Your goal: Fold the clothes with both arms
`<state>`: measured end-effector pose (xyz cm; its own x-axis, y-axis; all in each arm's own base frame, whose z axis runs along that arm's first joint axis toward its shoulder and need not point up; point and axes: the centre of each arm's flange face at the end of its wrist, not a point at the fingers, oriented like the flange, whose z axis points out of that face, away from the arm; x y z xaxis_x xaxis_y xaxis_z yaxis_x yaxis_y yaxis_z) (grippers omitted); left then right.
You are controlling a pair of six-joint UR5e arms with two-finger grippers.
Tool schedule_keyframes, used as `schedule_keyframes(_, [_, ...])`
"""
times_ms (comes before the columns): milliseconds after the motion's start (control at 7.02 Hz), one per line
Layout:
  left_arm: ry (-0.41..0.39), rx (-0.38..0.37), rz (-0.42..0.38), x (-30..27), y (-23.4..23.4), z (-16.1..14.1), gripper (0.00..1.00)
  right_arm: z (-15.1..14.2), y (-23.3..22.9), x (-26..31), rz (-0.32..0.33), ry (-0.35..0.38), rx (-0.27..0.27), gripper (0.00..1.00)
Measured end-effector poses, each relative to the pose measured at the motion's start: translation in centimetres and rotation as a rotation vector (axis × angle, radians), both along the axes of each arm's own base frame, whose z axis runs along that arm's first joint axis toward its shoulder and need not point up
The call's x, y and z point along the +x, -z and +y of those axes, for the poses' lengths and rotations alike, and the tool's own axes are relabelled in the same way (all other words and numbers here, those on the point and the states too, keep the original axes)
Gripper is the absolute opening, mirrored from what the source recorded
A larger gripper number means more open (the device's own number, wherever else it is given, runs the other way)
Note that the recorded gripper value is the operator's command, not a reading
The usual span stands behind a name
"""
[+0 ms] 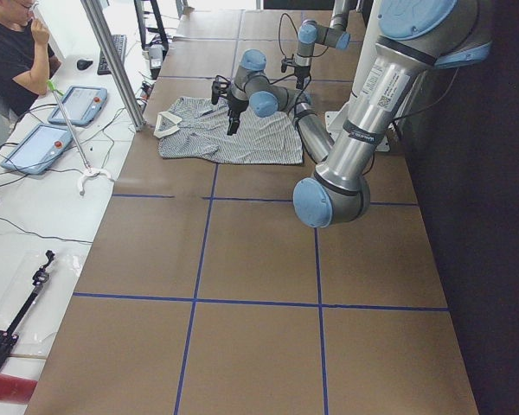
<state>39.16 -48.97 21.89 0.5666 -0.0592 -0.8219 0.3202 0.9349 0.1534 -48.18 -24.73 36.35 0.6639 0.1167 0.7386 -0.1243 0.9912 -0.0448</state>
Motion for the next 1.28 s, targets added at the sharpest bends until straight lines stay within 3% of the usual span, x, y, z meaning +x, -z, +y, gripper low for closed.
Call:
schedule_keyframes(285, [-0.001,0.001,0.002,0.04,0.10,0.01,1.00,0.08,-0.80,0.09,0.019,0.002,-0.006,0.99])
schedule_keyframes(570, [0.000,0.001,0.001,0.14,0.06,-0.03,1.00,0.16,-1.25,0.06,0.028,0.008,-0.014,0.87])
schedule_keyframes(713, [0.000,0.001,0.000,0.18,0.03,-0.05,1.00,0.17,-1.37,0.00,0.030,0.010,-0.016,0.61])
schedule_keyframes(855, [0.000,0.000,-0.001,0.23,-0.06,-0.09,1.00,0.16,-1.36,-0.05,0.030,0.010,-0.017,0.14])
schedule_keyframes(998, [0.000,-0.002,-0.004,0.30,-0.25,-0.15,1.00,0.19,-1.34,-0.07,0.029,0.013,-0.019,0.00])
schedule_keyframes(1283, [0.000,-0.003,-0.007,0.36,-0.45,-0.22,1.00,0.18,-1.12,0.05,0.021,0.030,-0.028,0.00])
